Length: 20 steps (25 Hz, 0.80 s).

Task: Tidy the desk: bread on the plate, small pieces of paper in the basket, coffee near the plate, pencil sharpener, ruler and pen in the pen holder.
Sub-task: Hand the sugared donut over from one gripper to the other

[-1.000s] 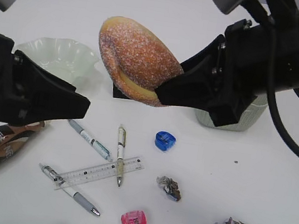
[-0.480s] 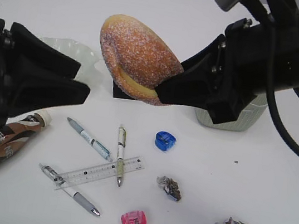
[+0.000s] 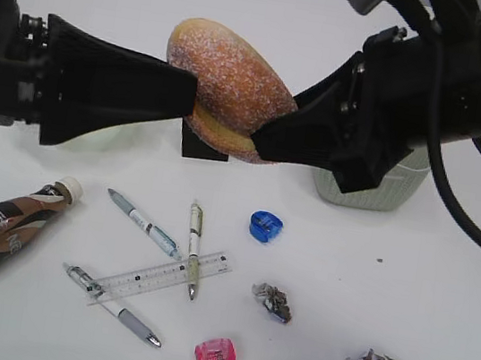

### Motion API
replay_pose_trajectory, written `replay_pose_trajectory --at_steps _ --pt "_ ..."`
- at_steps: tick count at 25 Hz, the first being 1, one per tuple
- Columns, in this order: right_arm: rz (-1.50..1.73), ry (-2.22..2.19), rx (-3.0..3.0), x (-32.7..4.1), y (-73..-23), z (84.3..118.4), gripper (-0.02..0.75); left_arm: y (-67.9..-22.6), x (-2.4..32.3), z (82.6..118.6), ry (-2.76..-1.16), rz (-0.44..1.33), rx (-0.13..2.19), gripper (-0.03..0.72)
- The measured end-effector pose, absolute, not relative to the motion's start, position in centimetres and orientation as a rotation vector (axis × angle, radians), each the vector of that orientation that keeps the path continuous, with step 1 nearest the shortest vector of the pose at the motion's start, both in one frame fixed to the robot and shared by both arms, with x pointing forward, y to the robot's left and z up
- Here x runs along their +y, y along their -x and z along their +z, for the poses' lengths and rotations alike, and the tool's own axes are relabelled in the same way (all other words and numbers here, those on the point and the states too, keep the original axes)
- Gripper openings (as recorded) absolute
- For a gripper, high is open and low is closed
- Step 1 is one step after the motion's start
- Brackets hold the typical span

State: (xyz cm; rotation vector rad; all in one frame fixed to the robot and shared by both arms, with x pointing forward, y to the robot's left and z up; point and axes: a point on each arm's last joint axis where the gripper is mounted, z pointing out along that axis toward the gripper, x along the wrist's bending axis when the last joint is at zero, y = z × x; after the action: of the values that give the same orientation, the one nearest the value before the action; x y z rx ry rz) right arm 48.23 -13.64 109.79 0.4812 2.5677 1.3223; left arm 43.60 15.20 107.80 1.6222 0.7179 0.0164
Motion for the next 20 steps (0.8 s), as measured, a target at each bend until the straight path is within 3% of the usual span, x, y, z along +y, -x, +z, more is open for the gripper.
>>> replay_pose_trajectory --at_steps 4,20 --pt "1.32 -0.486 2.557 -13.7 -48.3 109.8 0.273 -44.1 15.0 107.5 -1.585 -0.025 0.773 0.588" --pt "1.413 -0.546 2.532 -13.4 -48.3 110.2 0.273 -44.8 15.0 106.8 -1.568 -0.046 0.852 0.599"
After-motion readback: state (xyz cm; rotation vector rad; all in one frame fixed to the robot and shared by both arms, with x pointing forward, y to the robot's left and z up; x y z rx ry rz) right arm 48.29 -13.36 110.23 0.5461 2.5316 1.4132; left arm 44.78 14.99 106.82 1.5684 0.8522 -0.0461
